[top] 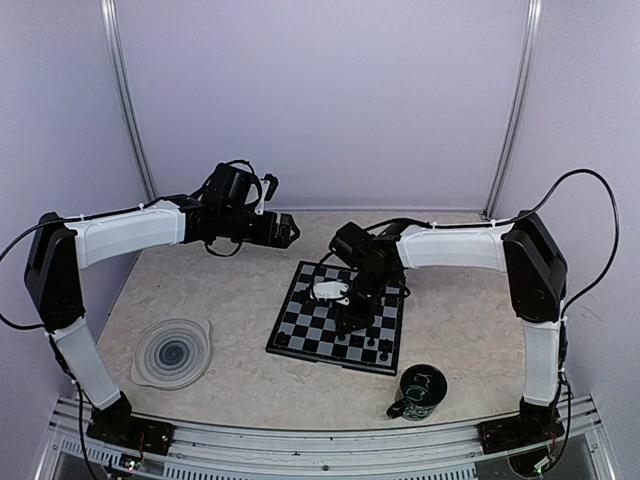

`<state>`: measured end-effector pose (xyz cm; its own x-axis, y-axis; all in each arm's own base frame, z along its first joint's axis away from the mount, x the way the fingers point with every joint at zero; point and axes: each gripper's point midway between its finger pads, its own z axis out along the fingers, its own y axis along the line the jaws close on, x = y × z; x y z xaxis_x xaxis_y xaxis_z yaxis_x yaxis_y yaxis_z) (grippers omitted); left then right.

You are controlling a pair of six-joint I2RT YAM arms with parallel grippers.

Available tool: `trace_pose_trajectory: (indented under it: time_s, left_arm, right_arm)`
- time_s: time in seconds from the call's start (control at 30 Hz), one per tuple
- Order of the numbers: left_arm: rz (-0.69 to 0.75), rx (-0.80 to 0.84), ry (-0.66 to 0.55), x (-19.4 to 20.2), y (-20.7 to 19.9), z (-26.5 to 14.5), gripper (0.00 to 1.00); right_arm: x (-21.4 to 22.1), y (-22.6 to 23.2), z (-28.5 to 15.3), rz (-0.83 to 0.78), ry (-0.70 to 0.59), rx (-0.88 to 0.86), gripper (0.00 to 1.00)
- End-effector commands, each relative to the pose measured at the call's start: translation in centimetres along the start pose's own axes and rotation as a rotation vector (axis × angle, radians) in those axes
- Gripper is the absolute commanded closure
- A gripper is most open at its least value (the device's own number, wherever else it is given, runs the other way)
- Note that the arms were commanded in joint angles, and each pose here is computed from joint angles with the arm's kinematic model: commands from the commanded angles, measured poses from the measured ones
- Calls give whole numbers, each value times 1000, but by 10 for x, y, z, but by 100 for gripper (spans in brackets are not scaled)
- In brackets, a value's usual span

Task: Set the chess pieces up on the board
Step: Place the pawn at d7, then pick up the bishop from the chessboard.

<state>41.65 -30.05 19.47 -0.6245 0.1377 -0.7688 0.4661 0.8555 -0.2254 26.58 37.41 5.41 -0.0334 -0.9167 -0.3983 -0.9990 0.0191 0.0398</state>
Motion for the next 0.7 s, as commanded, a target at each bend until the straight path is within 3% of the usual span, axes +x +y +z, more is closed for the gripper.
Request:
trace_pose_trajectory:
  time_s: [0.0,0.07,0.23,0.33,0.53,0.6,0.67]
  left_arm:
    - [4,-13,-105,-26,-1,-16,1]
    - [51,29,-166,-28,-12,-26,1]
    - [253,60,-510,-57,-59,-104,1]
    - [197,-6,-611,-52,-43,-128,1]
    - [267,-99,-379,-48,-36,-81,1]
    - [290,-67,-381,-38,-42,-70,1]
    - [306,-45,-447,-44,-53,-84,1]
  right_arm:
    - [-16,-23,-50,3,-85,82,68]
    - [-8,-36,-62,29,-98,112,68]
    - [28,-79,-85,134,-146,192,69]
    - [48,-97,-97,198,-178,231,69]
    - [65,-99,-107,212,-212,272,69]
    - [68,-94,-106,202,-219,268,69]
    - [67,-90,-104,187,-234,260,69]
